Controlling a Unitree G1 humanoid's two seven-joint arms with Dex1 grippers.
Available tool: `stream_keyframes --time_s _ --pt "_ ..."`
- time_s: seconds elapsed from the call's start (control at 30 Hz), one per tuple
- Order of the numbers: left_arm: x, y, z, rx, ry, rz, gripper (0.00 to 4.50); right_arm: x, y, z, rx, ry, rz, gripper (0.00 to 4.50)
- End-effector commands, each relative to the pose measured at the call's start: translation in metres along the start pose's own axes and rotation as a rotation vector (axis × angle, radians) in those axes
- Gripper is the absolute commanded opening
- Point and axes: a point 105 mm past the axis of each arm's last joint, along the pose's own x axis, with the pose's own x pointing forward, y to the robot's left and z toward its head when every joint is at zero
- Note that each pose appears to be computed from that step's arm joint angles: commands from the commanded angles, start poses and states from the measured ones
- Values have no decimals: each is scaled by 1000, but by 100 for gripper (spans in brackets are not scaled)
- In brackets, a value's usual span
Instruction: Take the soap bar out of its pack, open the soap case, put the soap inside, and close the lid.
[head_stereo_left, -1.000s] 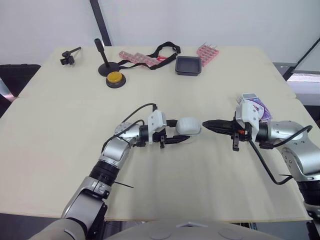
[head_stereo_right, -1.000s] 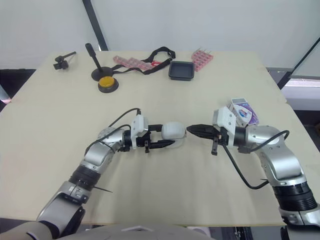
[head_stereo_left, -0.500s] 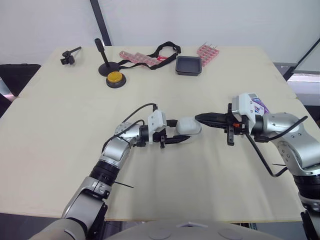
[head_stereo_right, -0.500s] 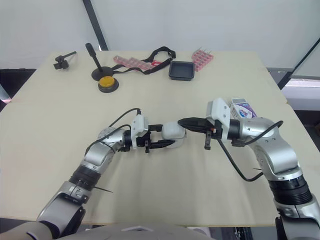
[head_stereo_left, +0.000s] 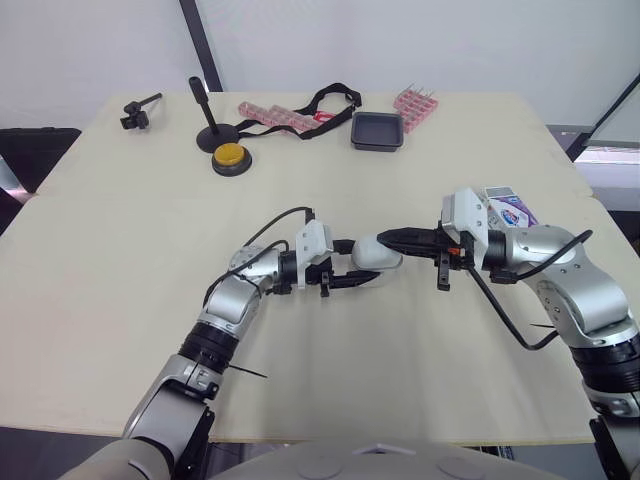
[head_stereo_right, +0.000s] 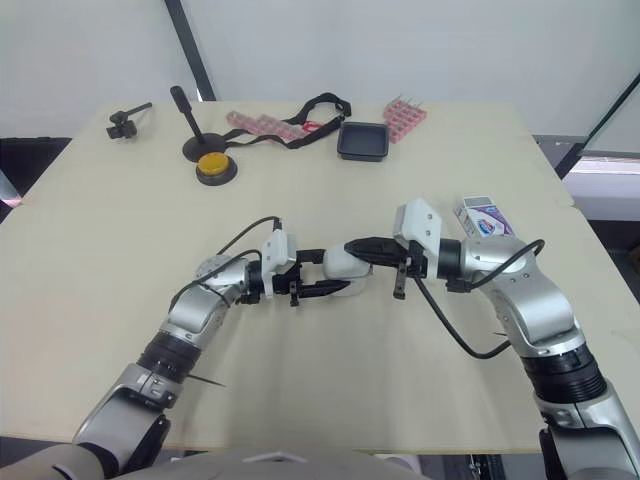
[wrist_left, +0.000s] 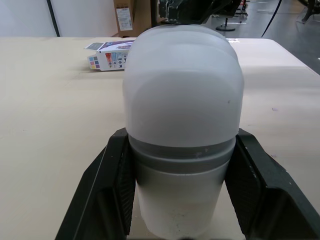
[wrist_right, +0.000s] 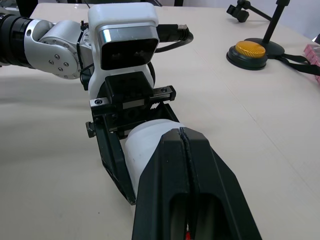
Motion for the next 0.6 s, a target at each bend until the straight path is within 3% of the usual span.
stream_keyframes --time_s 0.03,0.6 --pt "-2 0 -6 -5 32 11 197 -1 1 -9 0 52 7 4" --pt "-2 0 -6 -3 32 13 197 4 12 -41 6 198 49 4"
